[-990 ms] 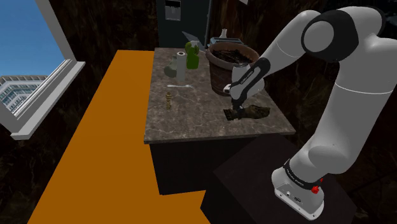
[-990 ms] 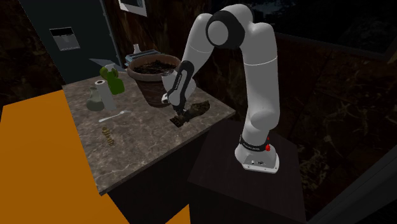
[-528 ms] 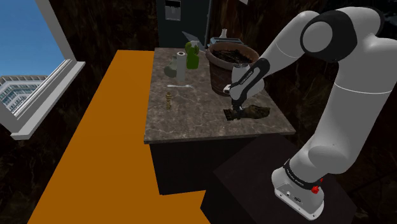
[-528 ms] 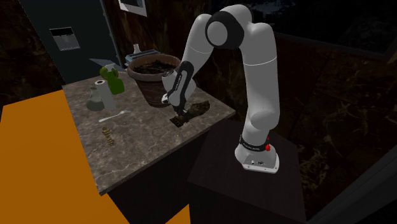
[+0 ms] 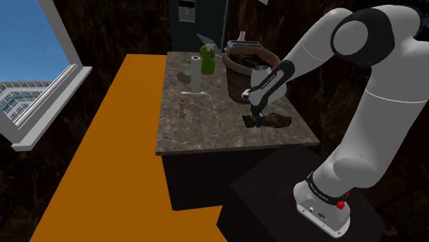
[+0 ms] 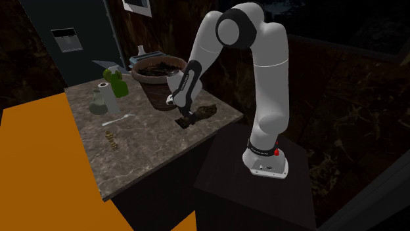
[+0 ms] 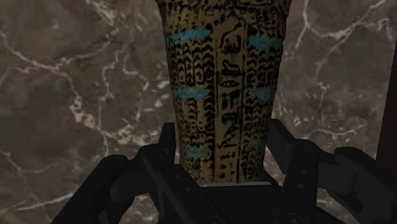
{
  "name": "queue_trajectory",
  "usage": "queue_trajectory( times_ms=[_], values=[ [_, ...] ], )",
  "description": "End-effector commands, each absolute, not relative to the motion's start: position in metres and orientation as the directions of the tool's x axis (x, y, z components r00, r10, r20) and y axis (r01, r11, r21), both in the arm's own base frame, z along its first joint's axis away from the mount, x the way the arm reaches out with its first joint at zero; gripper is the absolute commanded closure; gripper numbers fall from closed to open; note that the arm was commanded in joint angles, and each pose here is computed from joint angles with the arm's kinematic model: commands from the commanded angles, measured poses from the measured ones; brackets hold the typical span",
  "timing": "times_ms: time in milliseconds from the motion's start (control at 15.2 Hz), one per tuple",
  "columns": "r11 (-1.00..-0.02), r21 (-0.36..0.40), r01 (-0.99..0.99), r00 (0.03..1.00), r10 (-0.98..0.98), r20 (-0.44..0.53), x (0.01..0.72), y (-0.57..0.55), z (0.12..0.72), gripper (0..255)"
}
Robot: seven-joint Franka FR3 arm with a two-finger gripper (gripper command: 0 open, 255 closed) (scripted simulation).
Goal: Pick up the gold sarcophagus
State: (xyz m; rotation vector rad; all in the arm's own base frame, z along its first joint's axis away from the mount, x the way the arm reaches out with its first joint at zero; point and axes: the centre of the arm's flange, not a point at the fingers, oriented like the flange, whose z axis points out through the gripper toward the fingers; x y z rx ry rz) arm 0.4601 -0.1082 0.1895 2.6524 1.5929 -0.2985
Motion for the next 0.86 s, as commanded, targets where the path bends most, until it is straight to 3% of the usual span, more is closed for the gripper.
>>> queue_trajectory(
  times_ms=[0,792],
  values=[
    [-0.474,-0.07,0.878,0.456,0.871,-0.181,0.46,-0.11,0.2,255],
    [-0.474,-0.07,0.878,0.456,0.871,-0.181,0.46,-0.11,0.253,255]
  ],
)
